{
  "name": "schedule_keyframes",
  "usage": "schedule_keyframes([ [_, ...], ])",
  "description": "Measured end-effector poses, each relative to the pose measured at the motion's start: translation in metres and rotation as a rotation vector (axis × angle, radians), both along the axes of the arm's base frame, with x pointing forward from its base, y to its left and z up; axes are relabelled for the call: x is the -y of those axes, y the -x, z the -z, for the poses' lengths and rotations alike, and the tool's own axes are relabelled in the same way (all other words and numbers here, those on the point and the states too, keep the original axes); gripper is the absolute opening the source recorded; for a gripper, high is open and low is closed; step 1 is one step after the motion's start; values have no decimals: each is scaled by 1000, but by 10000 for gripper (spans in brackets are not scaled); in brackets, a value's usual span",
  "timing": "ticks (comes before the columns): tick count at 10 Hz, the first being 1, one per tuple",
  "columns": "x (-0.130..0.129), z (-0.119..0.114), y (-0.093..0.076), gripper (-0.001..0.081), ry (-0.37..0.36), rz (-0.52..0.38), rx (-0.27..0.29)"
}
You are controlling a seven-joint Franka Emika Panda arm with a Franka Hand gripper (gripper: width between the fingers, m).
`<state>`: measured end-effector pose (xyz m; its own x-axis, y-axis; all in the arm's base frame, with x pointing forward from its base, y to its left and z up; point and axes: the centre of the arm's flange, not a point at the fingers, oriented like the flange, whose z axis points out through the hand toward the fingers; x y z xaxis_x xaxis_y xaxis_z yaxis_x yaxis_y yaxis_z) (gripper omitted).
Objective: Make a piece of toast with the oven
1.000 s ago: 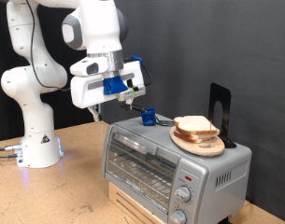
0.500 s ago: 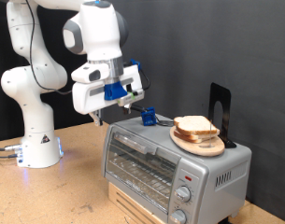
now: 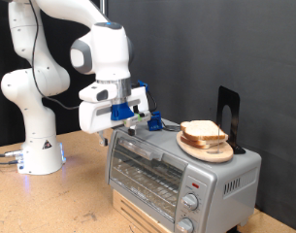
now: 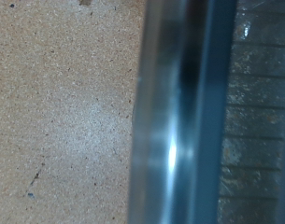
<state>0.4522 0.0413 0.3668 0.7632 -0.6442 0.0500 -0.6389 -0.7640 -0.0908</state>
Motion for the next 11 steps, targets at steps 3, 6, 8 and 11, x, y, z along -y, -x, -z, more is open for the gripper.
schedule_keyframes([
  [3,5,4,0,809,10,3,7],
  [6,35,6,-1,808,37,58,-8],
  [8,57,12,-2,808,53,94,-21],
  [11,76,25,-10,808,63,133,-39],
])
